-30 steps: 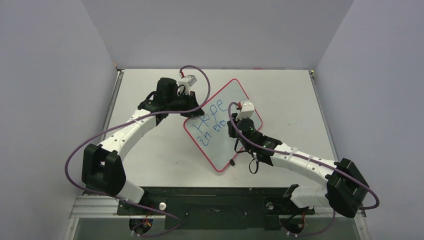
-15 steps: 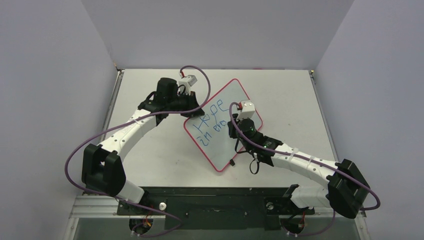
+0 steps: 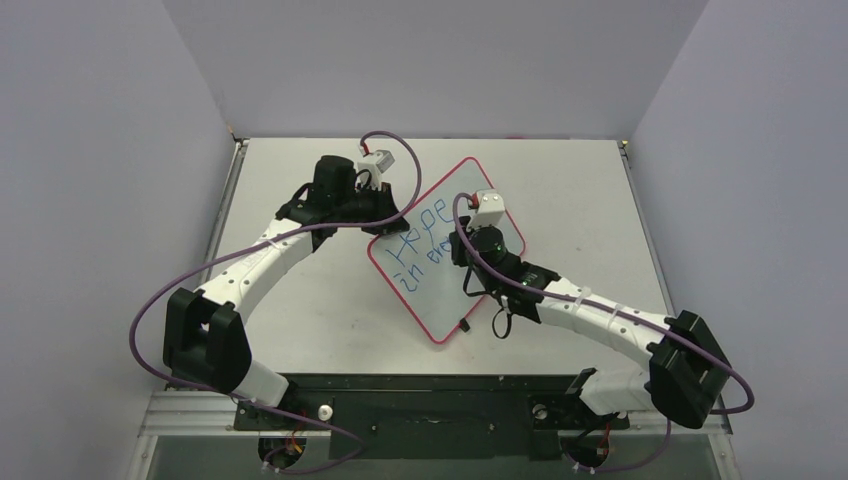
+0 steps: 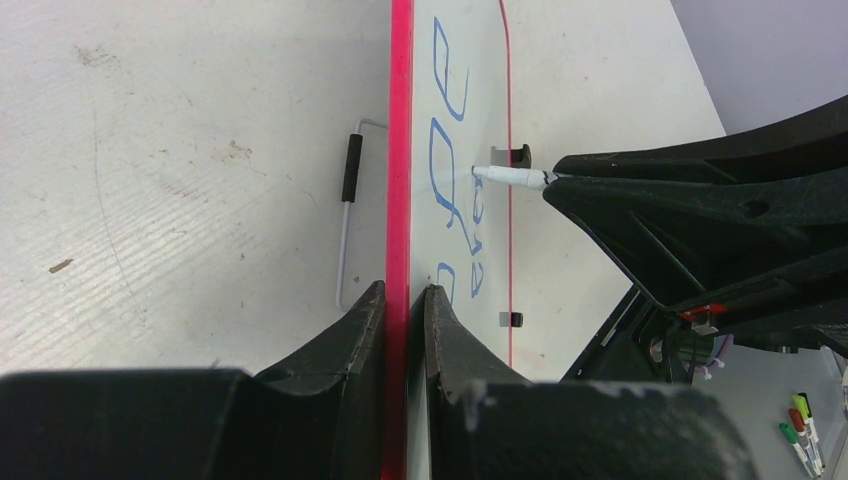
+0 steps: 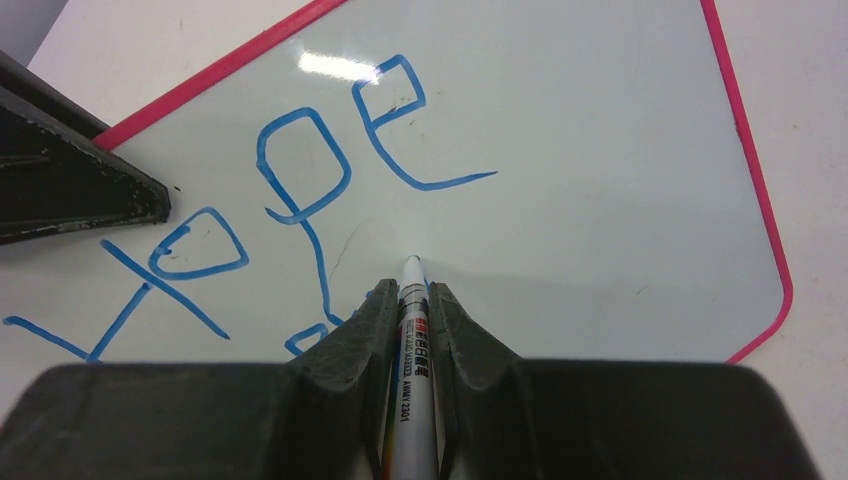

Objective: Write a sentence on the whiteboard

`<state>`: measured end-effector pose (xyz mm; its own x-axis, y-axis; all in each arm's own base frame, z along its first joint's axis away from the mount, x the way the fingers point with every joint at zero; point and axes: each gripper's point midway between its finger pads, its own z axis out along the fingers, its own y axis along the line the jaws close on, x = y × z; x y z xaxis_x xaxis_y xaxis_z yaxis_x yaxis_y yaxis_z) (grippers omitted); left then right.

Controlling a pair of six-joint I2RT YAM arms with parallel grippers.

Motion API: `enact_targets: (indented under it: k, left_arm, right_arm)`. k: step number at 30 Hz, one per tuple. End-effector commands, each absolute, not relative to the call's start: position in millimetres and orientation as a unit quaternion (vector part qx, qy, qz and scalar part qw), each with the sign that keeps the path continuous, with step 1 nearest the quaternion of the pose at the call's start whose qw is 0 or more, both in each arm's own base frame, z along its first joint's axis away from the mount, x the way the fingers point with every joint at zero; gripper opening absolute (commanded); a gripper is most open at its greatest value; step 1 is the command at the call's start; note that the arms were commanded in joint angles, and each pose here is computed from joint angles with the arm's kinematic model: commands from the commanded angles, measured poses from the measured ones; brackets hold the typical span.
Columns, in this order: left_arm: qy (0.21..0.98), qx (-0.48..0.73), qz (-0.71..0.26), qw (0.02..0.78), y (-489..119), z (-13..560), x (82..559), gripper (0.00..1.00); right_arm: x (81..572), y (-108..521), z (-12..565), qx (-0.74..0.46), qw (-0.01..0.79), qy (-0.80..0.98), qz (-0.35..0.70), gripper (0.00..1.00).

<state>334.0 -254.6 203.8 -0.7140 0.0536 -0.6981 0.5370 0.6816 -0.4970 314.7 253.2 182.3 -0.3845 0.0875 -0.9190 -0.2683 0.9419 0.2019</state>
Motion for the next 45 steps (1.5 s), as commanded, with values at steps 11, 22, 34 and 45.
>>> enact_targets:
  k: [11, 22, 34, 45]
  left_arm:
    - [0.853, 0.196, -0.308, 0.374, -240.8, 211.0, 341.8, 0.0]
    - [0.852, 0.197, -0.309, 0.373, -241.7, 211.3, 340.4, 0.0]
    - [0.851, 0.198, -0.309, 0.375, -241.3, 212.3, 340.9, 0.0]
    - [0.852, 0.198, -0.31, 0.374, -241.4, 212.1, 340.1, 0.0]
  right_arm:
    - [324.8, 234.8, 225.1, -0.018, 0.589, 0.793, 0.154, 0.0]
    - [328.3, 236.9, 219.9, -0.02, 0.585, 0.796, 0.154, 0.0]
    - [336.1, 249.0, 213.8, -0.025, 0.578, 0.8, 0.16, 0.0]
    - [330.3, 248.6, 193.3, -0.032, 0.56, 0.812, 0.159, 0.0]
